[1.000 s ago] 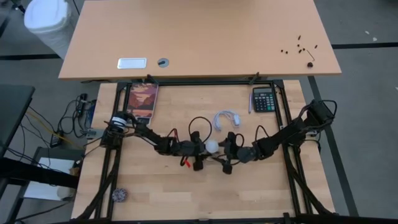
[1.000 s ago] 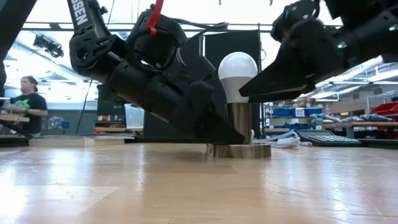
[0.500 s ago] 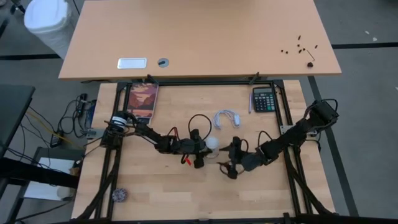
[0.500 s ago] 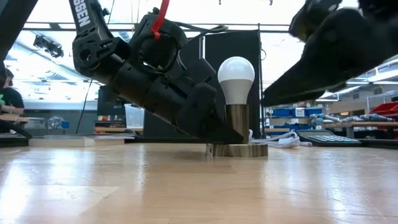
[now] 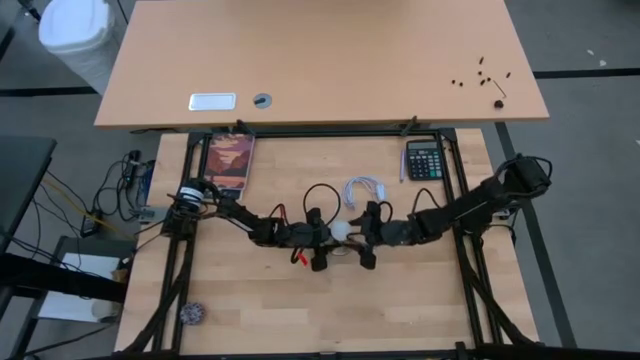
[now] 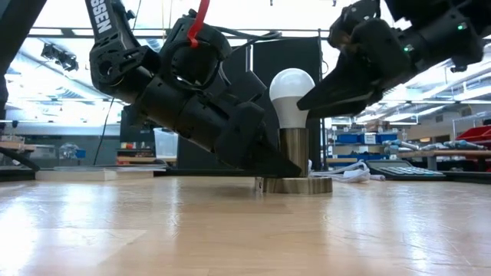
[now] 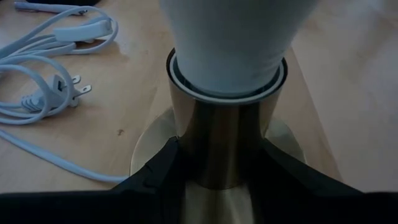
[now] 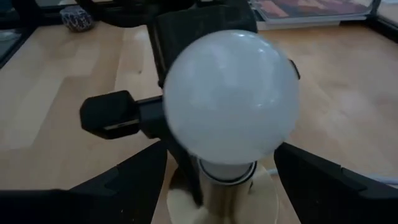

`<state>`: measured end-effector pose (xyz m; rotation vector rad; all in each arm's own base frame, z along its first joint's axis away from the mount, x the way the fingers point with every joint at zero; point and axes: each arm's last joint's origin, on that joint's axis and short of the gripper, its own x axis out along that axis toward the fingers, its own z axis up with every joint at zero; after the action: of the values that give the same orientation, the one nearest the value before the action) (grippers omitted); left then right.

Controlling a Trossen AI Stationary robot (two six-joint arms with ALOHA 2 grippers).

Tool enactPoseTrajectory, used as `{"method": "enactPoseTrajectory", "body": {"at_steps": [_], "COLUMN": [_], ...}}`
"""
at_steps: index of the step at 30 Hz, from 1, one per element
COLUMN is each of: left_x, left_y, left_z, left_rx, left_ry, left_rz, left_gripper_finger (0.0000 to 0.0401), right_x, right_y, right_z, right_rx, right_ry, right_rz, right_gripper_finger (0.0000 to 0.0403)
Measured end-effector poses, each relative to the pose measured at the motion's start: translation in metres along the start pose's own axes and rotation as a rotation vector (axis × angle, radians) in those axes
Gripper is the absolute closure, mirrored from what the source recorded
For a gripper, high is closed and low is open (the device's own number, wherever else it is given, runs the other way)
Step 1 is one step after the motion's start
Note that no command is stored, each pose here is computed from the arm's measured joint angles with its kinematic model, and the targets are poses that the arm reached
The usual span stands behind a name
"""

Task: Screw lightbulb
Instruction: Insert the lightbulb into the lamp

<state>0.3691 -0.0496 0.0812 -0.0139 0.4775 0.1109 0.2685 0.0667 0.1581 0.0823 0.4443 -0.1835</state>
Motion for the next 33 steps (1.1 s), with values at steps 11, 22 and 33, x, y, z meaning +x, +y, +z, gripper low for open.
{"method": "enactPoseTrajectory", "body": {"at_steps": [11,22,33], "left_x": [0.0,0.0,0.0], "left_y": [-0.001,-0.001,-0.001], "left_z": [0.0,0.002,0.003], "left_rx": [0.003,-0.004,-0.005], "left_ry": [0.001,-0.031,-0.036], "left_rz": [-0.011,-0.013,-0.01], "left_gripper_finger": [0.0228,0.0228,0.0228], "right_x": [0.01,0.026,0.035], "right_y": [-0.014,-0.014,-0.014], "right_z": [0.006,-0.001,-0.009], "right_rx": [-0.064,-0.105,-0.088], "right_ry": [-0.016,-0.061,-0.074], "right_rz": [0.105,0.106,0.066], "right_gripper_finger": [0.0096,0.0096,0.0096]}}
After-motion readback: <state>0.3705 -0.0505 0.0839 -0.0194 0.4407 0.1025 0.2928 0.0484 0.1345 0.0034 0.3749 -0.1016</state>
